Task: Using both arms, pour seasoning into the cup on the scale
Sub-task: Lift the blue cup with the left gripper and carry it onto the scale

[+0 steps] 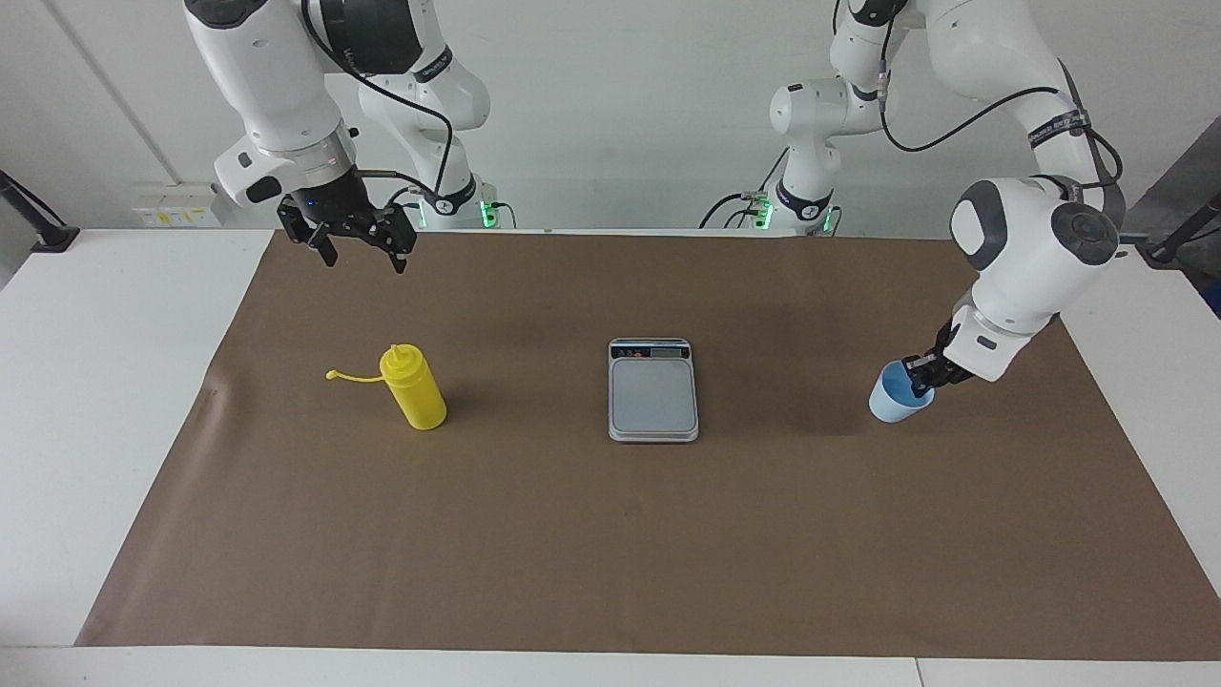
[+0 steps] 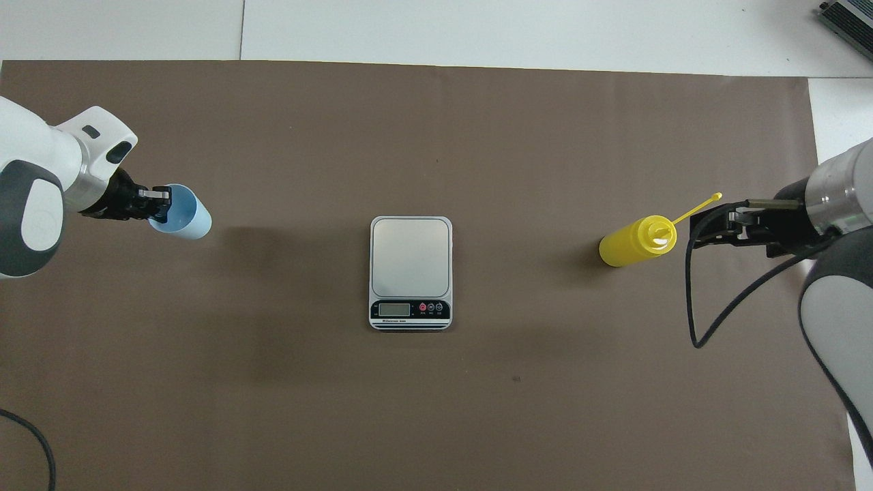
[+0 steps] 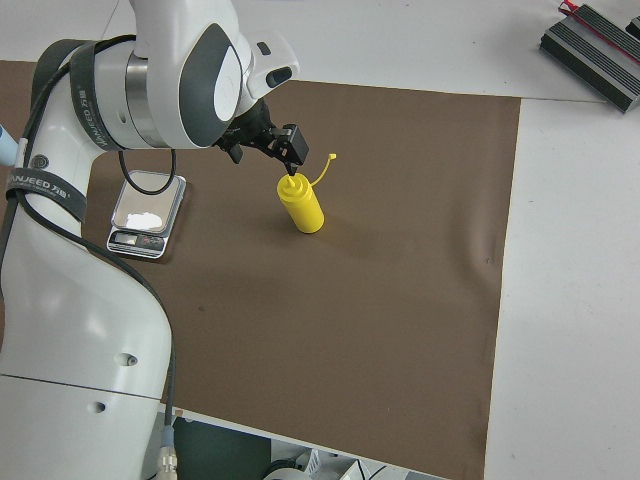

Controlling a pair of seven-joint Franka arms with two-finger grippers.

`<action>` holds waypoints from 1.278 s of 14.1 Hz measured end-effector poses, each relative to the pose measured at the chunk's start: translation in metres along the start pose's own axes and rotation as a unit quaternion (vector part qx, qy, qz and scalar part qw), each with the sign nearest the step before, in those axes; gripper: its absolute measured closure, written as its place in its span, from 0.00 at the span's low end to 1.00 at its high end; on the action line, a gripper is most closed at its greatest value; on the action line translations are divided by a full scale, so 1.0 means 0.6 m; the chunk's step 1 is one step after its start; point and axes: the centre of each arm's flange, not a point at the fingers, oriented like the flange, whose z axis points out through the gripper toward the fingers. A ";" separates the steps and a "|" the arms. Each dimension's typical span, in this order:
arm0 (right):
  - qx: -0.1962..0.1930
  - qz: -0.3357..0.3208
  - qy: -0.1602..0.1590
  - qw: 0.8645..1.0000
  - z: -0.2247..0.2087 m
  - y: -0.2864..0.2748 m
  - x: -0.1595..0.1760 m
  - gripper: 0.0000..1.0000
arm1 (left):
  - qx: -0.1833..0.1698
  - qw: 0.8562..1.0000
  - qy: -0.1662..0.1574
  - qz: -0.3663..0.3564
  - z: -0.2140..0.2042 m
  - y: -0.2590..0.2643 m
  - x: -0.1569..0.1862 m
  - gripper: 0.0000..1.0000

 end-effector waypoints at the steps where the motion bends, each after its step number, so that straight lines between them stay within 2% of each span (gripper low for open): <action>1: 0.000 0.000 0.000 1.000 0.000 0.000 0.000 0.00 | -0.001 1.000 0.001 -0.005 -0.003 0.031 -0.004 0.97; 6: 0.000 0.000 0.000 1.000 0.000 0.000 0.000 0.00 | 0.000 0.999 0.004 -0.054 0.002 0.231 -0.052 0.97; 10: 0.000 0.001 0.000 1.000 0.000 0.002 0.000 0.00 | -0.028 0.993 0.038 -0.109 0.016 0.346 -0.090 0.97; 15: 0.000 0.002 0.000 1.000 0.000 0.003 0.000 0.00 | -0.057 0.989 0.063 -0.123 0.047 0.452 -0.149 0.97; 18: 0.000 0.002 -0.001 1.000 0.001 0.004 0.000 0.00 | -0.061 0.990 0.064 -0.113 0.051 0.491 -0.175 0.97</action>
